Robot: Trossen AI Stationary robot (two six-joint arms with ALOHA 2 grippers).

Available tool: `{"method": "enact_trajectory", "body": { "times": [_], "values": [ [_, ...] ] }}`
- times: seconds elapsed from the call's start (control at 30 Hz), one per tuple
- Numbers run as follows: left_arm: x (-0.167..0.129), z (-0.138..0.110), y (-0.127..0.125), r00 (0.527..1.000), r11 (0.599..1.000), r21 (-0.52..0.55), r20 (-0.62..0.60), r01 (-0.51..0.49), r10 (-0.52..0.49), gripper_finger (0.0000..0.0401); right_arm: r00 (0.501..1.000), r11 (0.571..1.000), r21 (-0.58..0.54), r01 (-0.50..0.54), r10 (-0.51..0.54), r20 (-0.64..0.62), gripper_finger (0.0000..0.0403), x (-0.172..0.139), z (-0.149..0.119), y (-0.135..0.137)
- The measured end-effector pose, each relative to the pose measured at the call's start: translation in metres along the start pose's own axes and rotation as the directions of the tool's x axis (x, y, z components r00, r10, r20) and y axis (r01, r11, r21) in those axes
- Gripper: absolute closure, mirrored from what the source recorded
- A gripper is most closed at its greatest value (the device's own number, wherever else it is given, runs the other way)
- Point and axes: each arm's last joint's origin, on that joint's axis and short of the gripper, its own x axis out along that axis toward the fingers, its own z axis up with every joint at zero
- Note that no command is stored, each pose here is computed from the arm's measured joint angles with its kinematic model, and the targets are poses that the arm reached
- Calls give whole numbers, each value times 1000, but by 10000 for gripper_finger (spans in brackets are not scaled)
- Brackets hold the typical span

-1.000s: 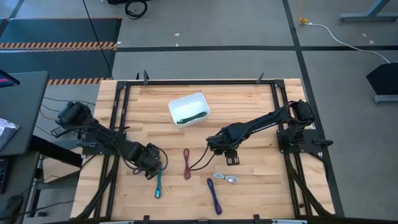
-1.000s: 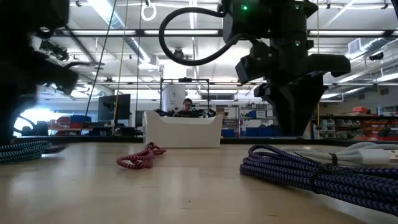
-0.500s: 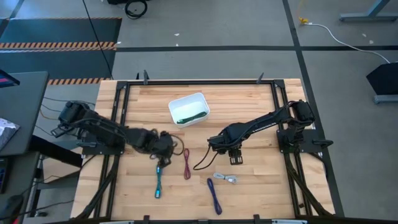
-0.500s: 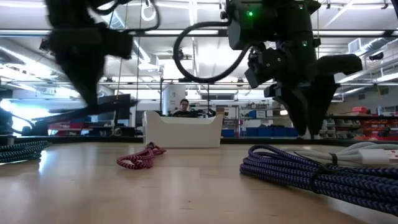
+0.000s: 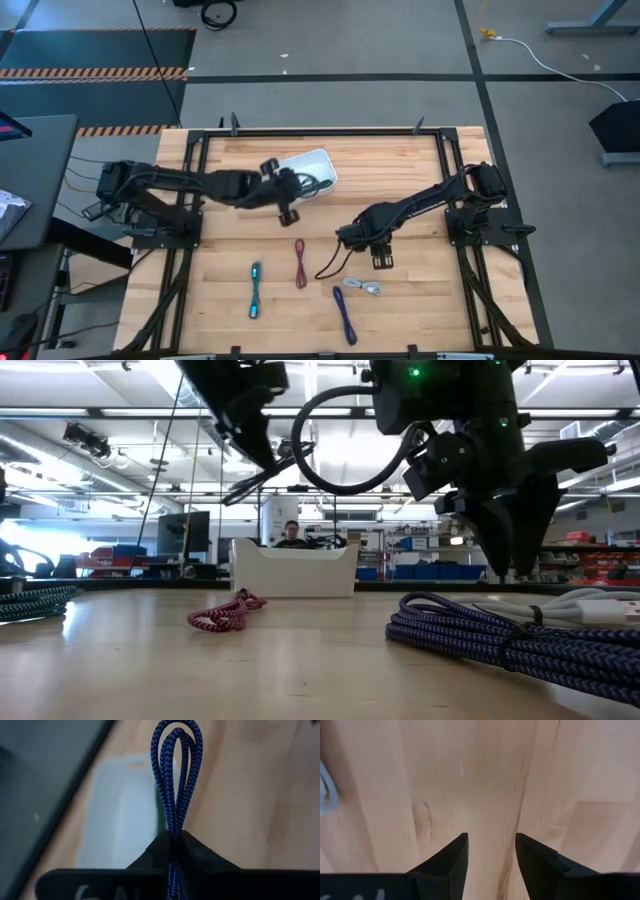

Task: Pick and place USB-C Cables
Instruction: Put the left purple charger cable into the white bin

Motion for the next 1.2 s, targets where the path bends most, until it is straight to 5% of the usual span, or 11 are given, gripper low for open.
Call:
{"method": "enact_trajectory", "body": {
  "times": [0.23, 0.53, 0.8, 0.93, 1.2],
  "values": [
    [22, 11, 28, 999, 999, 19, 46, -25, 25, 372, 1000, 1000, -3, -2, 2, 2, 234, 0, 0, 3],
    [65, 3, 48, 999, 1000, 24, -49, 11, -10, 371, 1000, 1000, -4, -3, 3, 11, 234, 0, 1, 2],
    [93, -7, 51, 993, 999, 31, -120, 21, -18, 371, 1000, 1000, -6, -2, 2, 17, 234, 0, 1, 2],
    [98, -8, 49, 987, 995, 11, -126, 99, -97, 365, 1000, 1000, -7, -2, 2, 18, 234, 0, 1, 2],
    [98, -9, 48, 986, 995, -16, -131, 100, -101, 344, 1000, 1000, -4, -3, 4, 26, 234, 0, 2, 2]
  ]
}}
